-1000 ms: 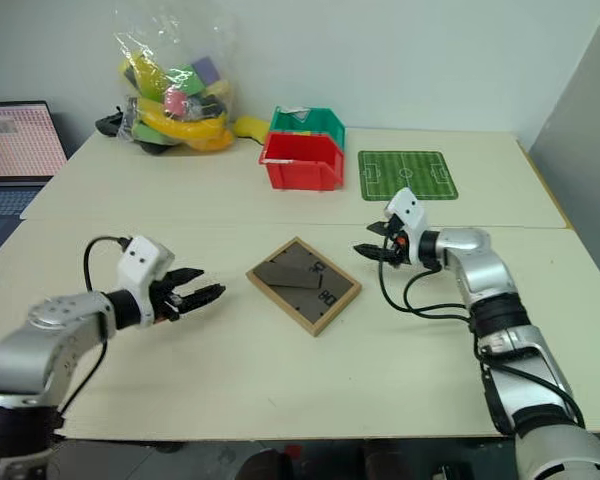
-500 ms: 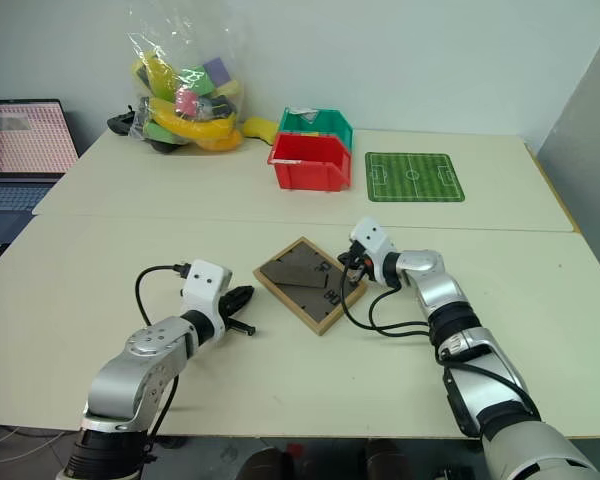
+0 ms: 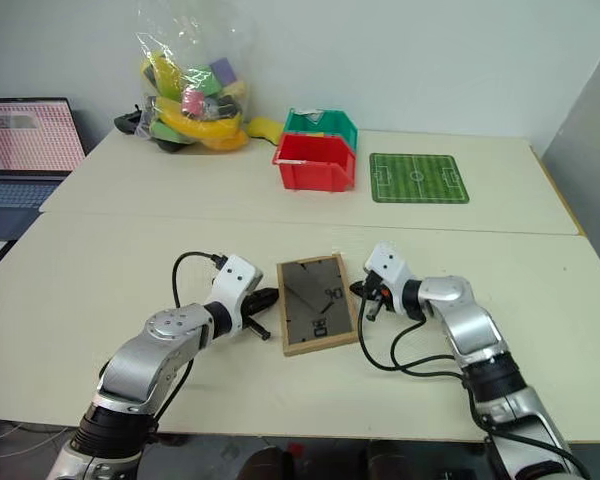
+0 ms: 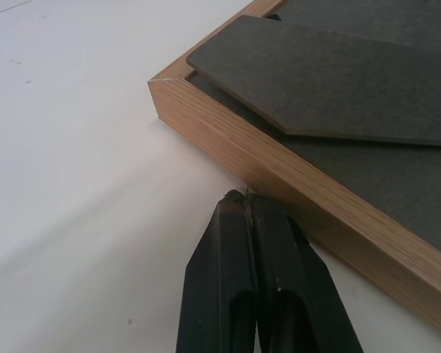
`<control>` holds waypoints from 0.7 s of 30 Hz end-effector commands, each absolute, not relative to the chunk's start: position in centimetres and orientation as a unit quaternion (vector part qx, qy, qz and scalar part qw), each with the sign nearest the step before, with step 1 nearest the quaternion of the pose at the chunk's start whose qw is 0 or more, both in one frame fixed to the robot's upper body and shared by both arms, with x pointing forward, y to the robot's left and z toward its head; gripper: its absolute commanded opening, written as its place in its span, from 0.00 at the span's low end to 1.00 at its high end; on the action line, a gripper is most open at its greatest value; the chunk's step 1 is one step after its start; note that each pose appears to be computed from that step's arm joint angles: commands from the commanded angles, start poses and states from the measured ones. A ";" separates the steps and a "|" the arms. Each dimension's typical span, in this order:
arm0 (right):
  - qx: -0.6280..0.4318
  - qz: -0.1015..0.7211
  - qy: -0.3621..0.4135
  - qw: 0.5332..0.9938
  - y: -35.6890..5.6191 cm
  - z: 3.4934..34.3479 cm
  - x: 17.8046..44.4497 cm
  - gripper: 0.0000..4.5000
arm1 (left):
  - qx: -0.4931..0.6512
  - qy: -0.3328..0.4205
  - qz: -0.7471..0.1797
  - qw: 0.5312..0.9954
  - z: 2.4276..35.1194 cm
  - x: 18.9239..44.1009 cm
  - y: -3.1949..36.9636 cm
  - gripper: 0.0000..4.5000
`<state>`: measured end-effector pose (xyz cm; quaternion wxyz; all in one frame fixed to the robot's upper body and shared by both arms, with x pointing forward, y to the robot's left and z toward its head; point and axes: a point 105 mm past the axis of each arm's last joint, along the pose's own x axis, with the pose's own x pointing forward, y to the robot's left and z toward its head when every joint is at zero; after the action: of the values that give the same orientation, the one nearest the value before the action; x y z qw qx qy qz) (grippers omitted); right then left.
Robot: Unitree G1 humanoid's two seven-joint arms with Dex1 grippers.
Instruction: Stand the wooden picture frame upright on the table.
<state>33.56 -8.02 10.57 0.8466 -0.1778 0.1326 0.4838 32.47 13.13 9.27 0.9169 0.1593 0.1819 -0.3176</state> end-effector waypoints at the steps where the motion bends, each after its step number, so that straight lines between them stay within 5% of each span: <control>1: -0.162 0.503 0.100 0.843 -6.6 12.5 31.9 0.00 | 0.156 0.184 -0.385 0.891 8.9 31.3 10.4 0.01; 12: -0.212 0.393 0.121 0.886 -12.1 11.8 33.4 0.00 | 0.173 0.215 -0.385 0.881 10.2 31.0 15.1 0.01; 16: -0.193 0.392 0.106 0.893 -11.9 12.3 33.6 0.00 | -0.001 0.221 -0.434 0.874 13.7 29.5 16.7 0.17; 21: -0.180 0.404 0.104 0.891 -11.2 12.0 33.1 0.00 | -0.224 0.333 -0.471 0.785 14.9 25.9 18.1 0.37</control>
<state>33.35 -11.52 11.19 0.8894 -0.1833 0.1257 0.3994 27.54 18.11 14.21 0.8282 -0.1572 0.3009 -0.4458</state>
